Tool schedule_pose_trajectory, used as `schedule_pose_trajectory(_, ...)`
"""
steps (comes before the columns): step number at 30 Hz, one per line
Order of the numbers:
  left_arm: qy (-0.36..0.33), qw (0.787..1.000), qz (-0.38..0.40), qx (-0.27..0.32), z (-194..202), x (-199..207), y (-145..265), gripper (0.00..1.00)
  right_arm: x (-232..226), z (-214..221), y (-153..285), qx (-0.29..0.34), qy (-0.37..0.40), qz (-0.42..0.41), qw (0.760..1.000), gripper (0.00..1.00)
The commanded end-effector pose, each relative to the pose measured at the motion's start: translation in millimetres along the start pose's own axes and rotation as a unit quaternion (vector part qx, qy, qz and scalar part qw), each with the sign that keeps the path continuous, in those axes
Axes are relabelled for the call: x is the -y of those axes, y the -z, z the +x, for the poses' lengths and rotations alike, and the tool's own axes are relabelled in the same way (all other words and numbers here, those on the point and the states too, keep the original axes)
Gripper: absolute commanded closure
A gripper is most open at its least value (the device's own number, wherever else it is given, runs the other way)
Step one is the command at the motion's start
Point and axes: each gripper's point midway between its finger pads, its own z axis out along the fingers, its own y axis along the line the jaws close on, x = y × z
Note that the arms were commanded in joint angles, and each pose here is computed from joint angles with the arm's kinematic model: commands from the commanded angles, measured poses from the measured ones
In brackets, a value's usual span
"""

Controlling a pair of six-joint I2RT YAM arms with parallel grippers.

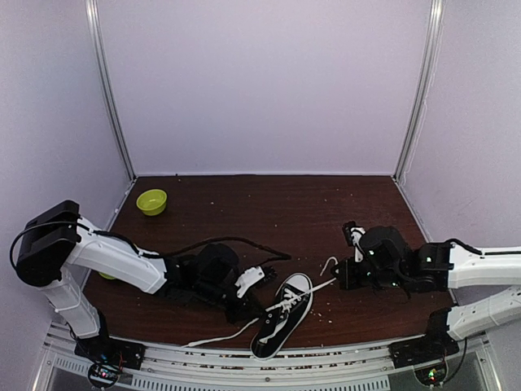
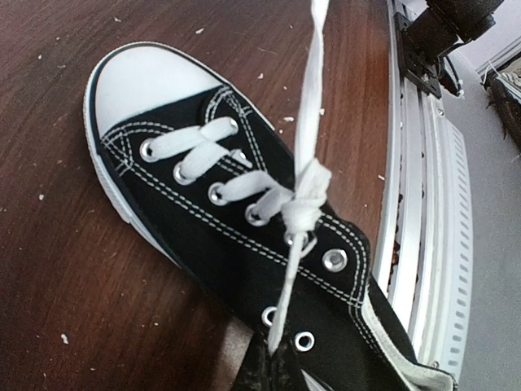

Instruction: Tie the shoes

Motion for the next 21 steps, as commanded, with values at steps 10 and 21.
schedule_pose_trajectory(10, 0.01, 1.0, 0.0, 0.023, -9, 3, 3, 1.0, 72, 57, -2, -0.046, -0.066, 0.115, 0.99, 1.0)
schedule_pose_trajectory(21, 0.031, 0.997, -0.059, 0.038, -5, -15, 17, 1.0, 72, 69, -2, -0.062, -0.075, 0.099, 0.99, 1.0)
